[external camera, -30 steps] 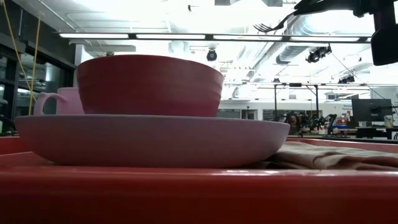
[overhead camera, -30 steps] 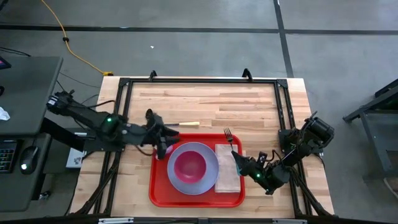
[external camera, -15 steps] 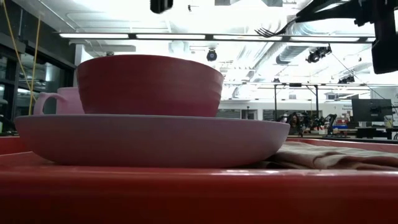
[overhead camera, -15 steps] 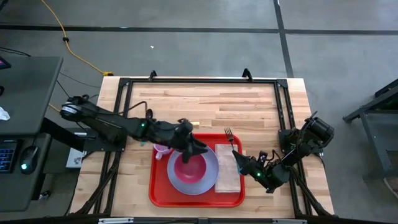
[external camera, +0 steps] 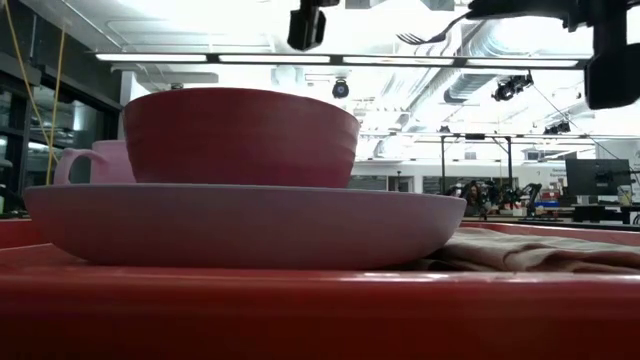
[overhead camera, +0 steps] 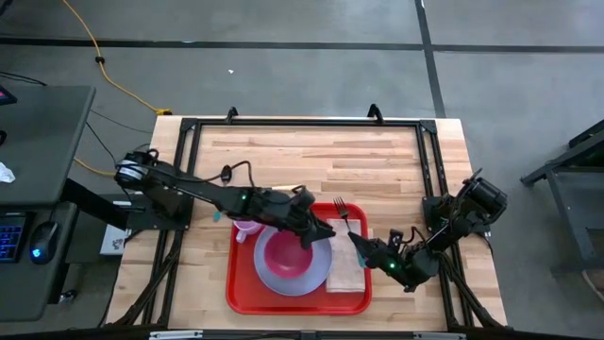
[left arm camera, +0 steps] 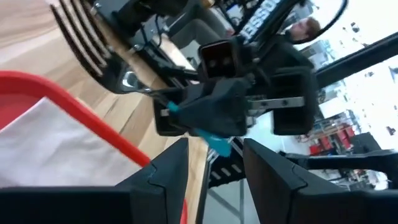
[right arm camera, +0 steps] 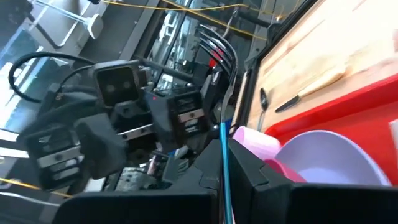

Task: Set up tray
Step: Put the blue fork on the brown napkin

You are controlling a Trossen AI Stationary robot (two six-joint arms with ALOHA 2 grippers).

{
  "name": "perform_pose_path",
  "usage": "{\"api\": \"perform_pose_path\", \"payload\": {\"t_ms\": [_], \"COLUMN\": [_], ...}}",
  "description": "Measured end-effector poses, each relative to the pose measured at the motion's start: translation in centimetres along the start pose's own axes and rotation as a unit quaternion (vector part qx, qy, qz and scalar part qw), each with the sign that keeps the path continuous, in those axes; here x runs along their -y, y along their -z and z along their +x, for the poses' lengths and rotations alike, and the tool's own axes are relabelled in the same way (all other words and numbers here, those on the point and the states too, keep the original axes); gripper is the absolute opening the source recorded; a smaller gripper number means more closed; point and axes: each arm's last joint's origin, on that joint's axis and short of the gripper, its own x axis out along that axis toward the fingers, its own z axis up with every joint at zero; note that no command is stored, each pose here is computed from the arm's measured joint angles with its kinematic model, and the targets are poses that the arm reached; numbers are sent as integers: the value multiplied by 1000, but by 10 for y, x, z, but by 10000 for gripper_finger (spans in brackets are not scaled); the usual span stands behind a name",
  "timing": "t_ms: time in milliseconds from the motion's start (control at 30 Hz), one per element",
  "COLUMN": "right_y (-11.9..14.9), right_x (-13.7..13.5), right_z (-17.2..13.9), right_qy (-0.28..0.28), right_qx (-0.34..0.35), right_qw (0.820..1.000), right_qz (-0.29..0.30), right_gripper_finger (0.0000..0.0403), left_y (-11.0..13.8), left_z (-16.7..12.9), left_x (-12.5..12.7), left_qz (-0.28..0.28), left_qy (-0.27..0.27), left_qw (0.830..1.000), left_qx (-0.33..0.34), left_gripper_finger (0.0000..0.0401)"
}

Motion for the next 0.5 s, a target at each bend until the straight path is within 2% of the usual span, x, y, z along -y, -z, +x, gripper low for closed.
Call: {"api": "perform_pose_path", "payload": {"t_ms": [200,267,500], "right_y": [-3,-5,-19], "right_x": [-1,-3,-18], "right_z": [13,18,32], "right_qy": [-9,-14,-30], "right_qx": [4,5,13], "right_qw": [1000,1000,999], "right_qz": [7,11,-15], "right_gripper_finger": [0,0,0], "left_y": [-9,-10,-10], "left_z": [6,6,6], "left_x": [0,-3,-8], "left_qz": [-3,-4,-23], "left_qy": [-12,-31,-51], "left_qw": [1000,1000,998], "left_qx": [-3,-6,-8], "left_gripper_finger": [184,184,184]}}
